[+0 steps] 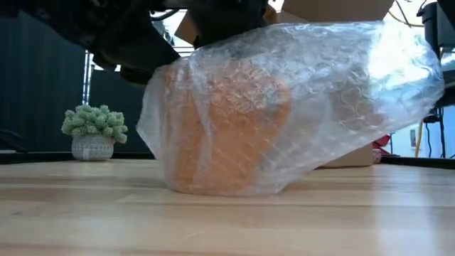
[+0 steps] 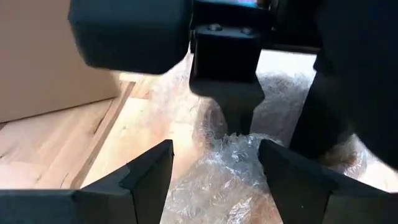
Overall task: Wrap mug
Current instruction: Wrap the orange mug with bubble wrap
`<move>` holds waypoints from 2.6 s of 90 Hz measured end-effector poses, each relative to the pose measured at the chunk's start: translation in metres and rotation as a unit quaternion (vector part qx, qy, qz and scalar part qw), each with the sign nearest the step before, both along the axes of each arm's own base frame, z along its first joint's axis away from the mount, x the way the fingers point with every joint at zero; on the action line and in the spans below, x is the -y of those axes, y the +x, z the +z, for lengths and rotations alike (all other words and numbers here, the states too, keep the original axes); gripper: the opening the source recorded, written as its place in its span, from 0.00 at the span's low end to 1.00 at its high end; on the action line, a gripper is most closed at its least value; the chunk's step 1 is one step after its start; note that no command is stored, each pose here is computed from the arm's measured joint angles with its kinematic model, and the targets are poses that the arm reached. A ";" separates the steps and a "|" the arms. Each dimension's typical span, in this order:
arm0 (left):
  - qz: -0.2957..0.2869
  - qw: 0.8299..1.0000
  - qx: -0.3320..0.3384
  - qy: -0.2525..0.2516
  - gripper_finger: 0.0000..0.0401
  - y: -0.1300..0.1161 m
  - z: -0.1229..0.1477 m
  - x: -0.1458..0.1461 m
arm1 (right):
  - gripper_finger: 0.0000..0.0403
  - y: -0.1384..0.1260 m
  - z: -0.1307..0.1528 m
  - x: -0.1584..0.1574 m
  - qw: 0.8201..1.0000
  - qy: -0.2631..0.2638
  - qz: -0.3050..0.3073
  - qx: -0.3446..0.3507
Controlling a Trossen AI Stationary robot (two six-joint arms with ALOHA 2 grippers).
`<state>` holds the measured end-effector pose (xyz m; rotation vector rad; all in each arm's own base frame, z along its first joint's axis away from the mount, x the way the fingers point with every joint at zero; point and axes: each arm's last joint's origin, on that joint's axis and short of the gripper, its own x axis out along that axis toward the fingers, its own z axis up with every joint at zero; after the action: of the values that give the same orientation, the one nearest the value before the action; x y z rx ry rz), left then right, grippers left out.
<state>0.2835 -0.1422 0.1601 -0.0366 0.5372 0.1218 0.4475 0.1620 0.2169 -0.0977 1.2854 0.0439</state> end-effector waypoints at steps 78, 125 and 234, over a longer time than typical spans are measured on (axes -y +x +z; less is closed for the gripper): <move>-0.004 1.000 0.000 -0.001 0.57 0.000 -0.001 0.000 | 0.41 -0.040 0.086 0.017 0.997 -0.005 -0.059 0.046; -0.005 1.000 -0.001 0.000 0.57 0.000 -0.002 0.000 | 0.41 -0.014 0.016 0.012 0.995 -0.043 -0.085 -0.023; -0.009 1.000 -0.018 0.010 0.57 -0.003 -0.004 0.001 | 0.41 -0.030 0.080 0.018 0.996 -0.003 -0.055 0.070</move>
<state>0.2802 -0.1435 0.1559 -0.0106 0.5725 0.1102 0.4173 0.1437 0.2966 -0.0343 1.1499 -0.0597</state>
